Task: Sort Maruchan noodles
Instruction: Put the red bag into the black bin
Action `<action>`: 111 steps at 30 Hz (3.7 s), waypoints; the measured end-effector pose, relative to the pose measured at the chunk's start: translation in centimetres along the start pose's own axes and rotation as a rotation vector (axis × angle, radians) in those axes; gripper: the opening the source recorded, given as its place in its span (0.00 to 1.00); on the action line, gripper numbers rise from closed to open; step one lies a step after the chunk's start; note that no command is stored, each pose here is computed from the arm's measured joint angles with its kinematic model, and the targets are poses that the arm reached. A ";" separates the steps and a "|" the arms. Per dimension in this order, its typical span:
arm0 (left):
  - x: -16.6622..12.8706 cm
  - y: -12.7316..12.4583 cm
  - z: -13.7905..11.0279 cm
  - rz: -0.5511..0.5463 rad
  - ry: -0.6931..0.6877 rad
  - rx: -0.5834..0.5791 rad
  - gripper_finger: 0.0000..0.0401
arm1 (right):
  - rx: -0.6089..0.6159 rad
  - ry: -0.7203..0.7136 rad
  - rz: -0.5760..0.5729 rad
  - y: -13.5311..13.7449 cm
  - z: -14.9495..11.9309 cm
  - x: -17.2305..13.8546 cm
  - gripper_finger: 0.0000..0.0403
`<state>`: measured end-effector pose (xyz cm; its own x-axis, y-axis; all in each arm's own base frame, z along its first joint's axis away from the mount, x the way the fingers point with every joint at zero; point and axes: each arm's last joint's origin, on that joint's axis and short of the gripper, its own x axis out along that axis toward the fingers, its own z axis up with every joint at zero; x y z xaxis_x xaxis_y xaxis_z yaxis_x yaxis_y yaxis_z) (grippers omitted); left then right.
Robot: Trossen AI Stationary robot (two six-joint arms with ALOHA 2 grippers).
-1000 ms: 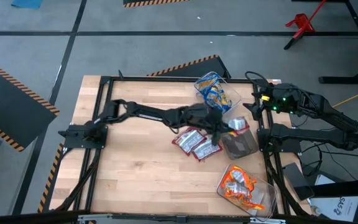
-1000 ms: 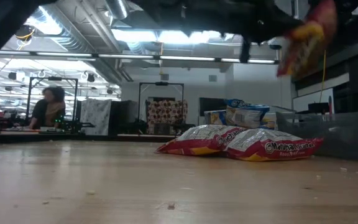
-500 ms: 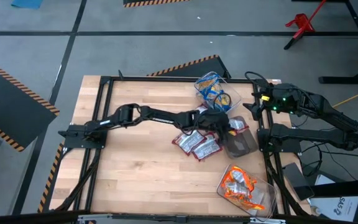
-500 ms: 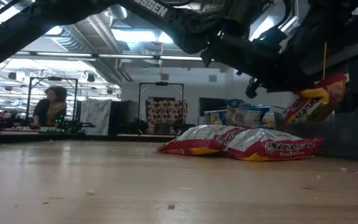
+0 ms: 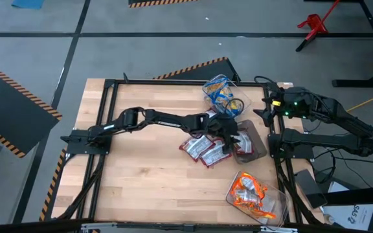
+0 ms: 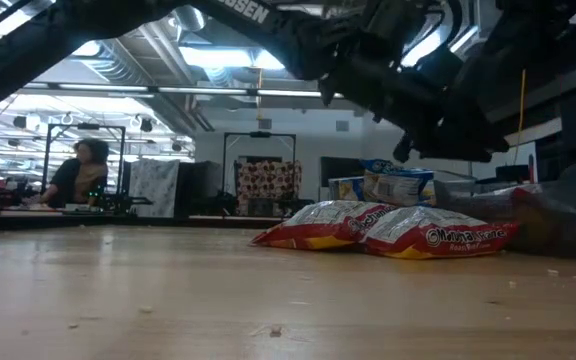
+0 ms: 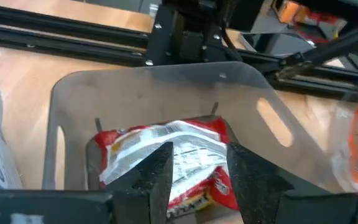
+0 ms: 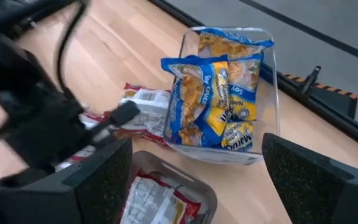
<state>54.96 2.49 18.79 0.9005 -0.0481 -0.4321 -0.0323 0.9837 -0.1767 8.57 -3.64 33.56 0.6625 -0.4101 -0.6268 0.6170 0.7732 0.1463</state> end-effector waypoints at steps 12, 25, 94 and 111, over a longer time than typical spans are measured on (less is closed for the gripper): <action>-8.4 -6.4 3.0 0.080 0.575 0.333 0.37 | -0.013 0.032 -0.019 -0.1 -0.3 0.0 0.85; -11.4 -11.1 -6.1 0.188 0.682 0.373 0.37 | -0.028 0.055 -0.026 -0.2 -0.6 0.0 0.85; -9.7 -13.9 -10.5 0.369 0.437 0.589 0.64 | -0.113 0.066 0.029 -0.1 -0.6 0.0 0.85; -7.7 -12.5 -14.3 0.602 0.462 0.466 0.61 | -0.113 0.065 0.029 0.0 -0.5 0.0 0.85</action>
<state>42.23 -11.92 11.73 0.5199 0.5342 -0.6665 -0.1737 0.8301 0.5299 8.30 -3.40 33.14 0.6481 -0.3579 -0.6722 0.5439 0.8354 0.0796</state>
